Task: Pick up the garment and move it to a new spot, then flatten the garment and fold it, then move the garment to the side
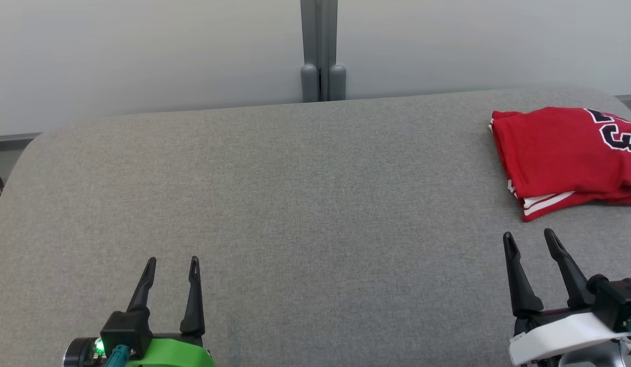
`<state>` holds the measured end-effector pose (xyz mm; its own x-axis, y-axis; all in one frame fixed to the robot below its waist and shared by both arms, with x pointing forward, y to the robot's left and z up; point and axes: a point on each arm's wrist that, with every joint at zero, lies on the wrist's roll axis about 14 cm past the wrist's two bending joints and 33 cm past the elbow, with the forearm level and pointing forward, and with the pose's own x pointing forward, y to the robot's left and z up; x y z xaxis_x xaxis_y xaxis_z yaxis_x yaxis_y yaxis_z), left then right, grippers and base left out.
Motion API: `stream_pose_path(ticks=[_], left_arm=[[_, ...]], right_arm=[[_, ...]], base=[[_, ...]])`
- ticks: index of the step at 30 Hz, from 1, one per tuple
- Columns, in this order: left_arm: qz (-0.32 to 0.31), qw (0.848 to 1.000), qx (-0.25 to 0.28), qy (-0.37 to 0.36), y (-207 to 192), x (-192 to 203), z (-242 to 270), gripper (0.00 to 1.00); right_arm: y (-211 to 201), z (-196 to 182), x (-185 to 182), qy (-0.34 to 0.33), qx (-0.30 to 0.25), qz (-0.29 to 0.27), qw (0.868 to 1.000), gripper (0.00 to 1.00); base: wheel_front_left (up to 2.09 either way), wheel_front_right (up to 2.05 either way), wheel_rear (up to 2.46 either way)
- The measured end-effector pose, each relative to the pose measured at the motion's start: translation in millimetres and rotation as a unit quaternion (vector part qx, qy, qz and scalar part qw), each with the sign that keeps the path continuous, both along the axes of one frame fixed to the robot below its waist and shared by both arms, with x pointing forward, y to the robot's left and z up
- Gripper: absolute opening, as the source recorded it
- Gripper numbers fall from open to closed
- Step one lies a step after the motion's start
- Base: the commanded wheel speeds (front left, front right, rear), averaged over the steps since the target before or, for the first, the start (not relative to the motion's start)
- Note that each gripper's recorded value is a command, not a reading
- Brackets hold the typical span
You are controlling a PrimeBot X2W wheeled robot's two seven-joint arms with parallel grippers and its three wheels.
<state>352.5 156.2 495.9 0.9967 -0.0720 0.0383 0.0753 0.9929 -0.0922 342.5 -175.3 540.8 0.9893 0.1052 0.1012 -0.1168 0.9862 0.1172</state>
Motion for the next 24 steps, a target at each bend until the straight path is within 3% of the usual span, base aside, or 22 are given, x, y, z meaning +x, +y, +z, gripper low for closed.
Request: stream_pose_path(ticks=[1, 5, 24], left_arm=[[0.000, 1.000, 0.001, 0.002, 0, 0, -2, 0.00], [0.000, 1.000, -0.004, 0.023, -2, -3, -13, 0.00], [0.048, 0.981, -0.174, 0.073, 19, 2, -22, 0.00]], right_arm=[[0, -2, 0, 0.002, 0.002, 0.000, 1.000, 0.00], [2, -13, -1, 0.020, 0.012, 0.000, 1.000, 0.00], [-4, -24, 8, 0.048, 0.186, -0.003, 0.981, 0.00]], base=[[0.00, 0.00, 0.00], [0.00, 0.00, 0.00], [0.00, 0.00, 0.00]])
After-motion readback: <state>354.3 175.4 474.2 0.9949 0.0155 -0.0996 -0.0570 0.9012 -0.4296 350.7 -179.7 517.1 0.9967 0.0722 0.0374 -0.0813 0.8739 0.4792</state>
